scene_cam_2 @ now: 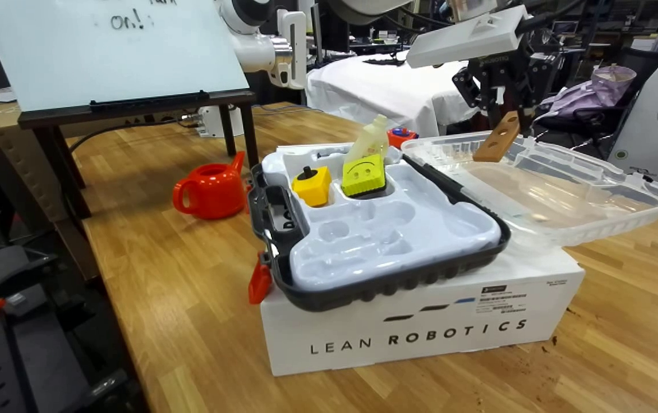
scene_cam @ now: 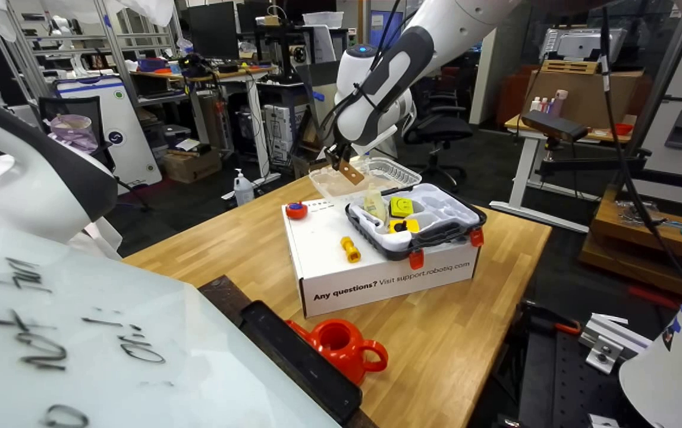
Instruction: Pick the wooden object on the table, put it on the case cover, take the container out of the case and put it on the box then place the dumbbell at the edge of the box
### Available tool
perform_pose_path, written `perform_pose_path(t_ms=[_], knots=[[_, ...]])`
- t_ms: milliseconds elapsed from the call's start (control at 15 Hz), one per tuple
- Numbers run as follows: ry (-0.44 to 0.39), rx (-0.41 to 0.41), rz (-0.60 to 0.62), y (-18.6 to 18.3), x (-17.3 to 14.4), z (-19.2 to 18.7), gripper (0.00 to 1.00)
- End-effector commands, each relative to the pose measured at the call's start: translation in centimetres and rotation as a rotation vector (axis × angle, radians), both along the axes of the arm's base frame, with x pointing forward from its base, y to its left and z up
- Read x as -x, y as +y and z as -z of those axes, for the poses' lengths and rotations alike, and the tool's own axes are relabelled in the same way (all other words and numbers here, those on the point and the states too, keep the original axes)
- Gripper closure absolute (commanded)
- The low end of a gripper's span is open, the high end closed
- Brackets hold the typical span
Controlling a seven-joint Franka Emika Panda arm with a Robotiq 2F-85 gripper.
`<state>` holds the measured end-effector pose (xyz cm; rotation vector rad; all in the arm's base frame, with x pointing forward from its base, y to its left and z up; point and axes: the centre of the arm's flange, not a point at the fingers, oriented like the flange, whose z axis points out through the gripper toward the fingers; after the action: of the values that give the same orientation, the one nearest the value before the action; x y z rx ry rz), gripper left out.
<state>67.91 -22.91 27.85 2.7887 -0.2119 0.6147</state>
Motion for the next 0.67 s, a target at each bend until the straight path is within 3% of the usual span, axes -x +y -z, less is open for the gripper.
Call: perform_pose_path(t_ms=[0, 600], knots=[[0.026, -0.016, -0.006, -0.6, -0.2, 0.5, 0.82], [0.061, -0.054, -0.020, 0.9, 0.1, 1.6, 0.82]])
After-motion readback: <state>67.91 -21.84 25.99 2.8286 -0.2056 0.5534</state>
